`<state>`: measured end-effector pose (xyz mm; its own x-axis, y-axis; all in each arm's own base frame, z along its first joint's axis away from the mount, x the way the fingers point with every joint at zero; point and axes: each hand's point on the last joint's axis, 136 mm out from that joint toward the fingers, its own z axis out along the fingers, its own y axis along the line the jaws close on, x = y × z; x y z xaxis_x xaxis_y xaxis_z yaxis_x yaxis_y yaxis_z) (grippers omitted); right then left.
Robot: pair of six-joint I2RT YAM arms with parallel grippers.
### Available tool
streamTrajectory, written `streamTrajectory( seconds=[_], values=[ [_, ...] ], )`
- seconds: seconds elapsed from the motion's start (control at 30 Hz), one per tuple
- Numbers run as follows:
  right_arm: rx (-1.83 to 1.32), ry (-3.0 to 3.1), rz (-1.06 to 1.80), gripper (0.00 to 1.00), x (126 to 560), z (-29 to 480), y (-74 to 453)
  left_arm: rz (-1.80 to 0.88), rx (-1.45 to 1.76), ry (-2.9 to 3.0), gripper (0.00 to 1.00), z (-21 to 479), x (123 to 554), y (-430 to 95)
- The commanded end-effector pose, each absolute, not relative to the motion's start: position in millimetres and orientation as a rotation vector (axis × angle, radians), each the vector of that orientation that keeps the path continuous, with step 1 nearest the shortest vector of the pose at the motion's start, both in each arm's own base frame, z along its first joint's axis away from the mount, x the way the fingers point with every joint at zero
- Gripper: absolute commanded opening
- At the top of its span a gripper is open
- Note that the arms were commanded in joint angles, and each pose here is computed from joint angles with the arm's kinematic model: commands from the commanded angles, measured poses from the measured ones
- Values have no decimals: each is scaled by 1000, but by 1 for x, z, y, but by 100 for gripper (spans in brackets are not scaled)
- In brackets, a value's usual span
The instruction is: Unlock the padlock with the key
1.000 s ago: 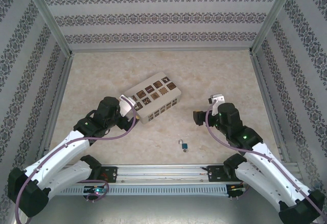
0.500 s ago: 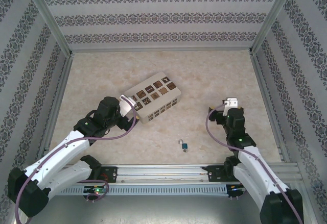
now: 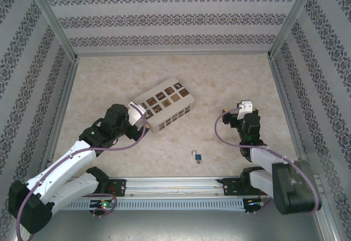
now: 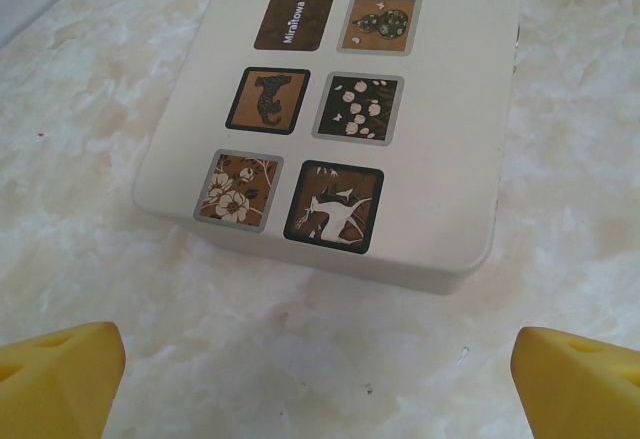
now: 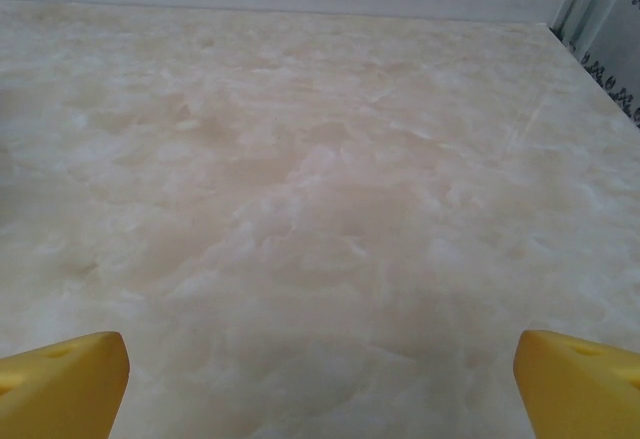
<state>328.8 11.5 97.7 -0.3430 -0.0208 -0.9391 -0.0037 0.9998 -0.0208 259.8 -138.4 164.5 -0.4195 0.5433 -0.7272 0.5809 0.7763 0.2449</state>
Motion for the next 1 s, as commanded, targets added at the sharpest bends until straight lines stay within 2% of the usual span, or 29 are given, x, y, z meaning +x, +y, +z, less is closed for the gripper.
streamTrajectory(
  seconds=[0.0,0.37,0.63,0.97],
  values=[
    [-35,1749,31,98,354,138,18,-36,850,2082,99,167,261,-140],
    [-44,1755,36,98,376,110,15,9,856,2080,99,162,264,-136],
    [38,1871,44,98,399,106,0,258,853,2067,99,156,274,-106],
    [39,1863,45,98,399,107,0,178,500,1901,99,196,304,-92]
  ],
)
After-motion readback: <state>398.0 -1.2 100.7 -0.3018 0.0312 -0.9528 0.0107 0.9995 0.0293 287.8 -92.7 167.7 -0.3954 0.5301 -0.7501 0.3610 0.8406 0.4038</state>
